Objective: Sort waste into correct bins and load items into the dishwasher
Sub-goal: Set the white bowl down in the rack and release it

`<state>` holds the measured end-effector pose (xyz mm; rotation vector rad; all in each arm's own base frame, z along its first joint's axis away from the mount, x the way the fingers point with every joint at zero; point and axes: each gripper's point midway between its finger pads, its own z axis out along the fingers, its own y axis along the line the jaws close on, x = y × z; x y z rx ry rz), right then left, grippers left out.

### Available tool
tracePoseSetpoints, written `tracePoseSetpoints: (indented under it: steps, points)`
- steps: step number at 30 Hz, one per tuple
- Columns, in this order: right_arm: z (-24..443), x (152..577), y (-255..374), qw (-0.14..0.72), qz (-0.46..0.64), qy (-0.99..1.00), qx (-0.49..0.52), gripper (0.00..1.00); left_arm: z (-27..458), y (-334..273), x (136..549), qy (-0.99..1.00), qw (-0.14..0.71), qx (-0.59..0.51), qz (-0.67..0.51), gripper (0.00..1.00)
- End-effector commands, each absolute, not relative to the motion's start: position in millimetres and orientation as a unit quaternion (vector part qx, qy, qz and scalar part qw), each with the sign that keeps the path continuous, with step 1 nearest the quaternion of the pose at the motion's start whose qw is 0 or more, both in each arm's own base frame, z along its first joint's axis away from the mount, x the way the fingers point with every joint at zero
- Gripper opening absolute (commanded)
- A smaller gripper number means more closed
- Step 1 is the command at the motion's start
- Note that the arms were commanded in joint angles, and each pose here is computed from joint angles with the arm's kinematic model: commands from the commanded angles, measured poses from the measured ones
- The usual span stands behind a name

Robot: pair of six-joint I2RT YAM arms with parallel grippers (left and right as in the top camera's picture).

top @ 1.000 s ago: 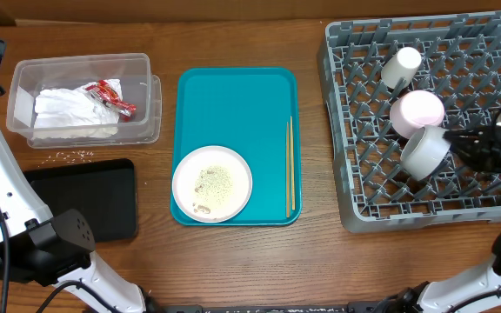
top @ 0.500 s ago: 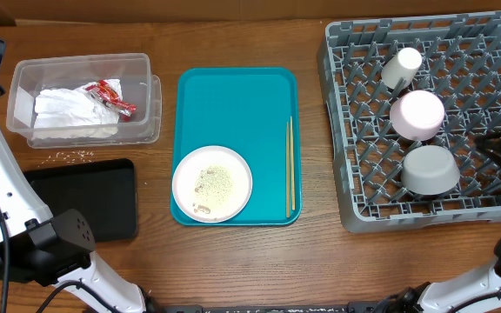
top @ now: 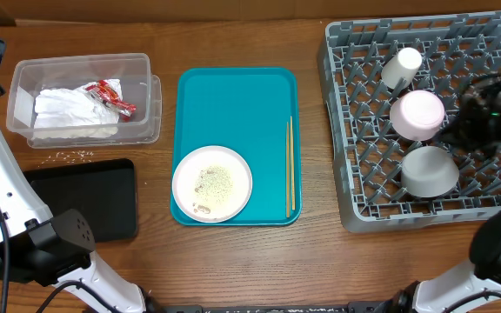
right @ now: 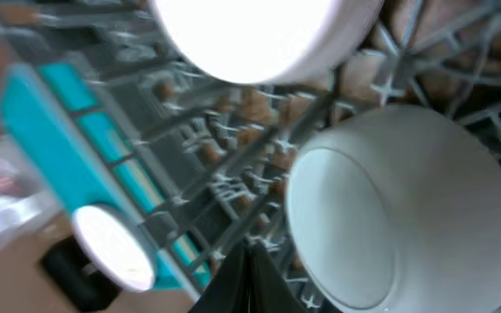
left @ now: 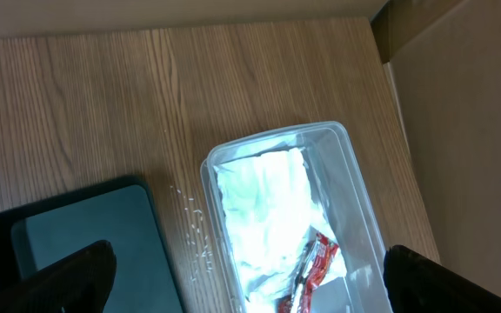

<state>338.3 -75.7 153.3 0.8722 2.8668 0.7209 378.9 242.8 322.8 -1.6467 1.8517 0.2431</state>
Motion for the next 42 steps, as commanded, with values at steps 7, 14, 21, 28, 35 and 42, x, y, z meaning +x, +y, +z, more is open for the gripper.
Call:
tracePoseSetpoints:
  steps: [7,14,21,28,35,42]
  points:
    - [136,305,-93,-0.033,0.063,0.929,0.364,0.04,320,244,381,0.708,0.318,-0.623,0.100,1.00]
    - [130,286,-101,-0.063,0.036,0.926,0.372,0.04,320,244,381,0.708,0.318,-0.623,0.100,1.00]
    - [123,279,-107,-0.074,0.017,0.919,0.387,0.04,320,244,381,0.708,0.317,-0.623,0.100,1.00]
    - [127,257,-138,-0.083,-0.054,0.874,0.475,0.04,320,244,381,0.708,0.317,-0.623,0.100,1.00]
    - [159,262,-139,-0.058,-0.035,0.873,0.483,0.04,320,245,380,0.707,0.317,-0.624,0.101,1.00]
    - [186,299,-102,0.022,0.070,0.922,0.379,0.04,320,241,382,0.710,0.318,-0.620,0.099,1.00]
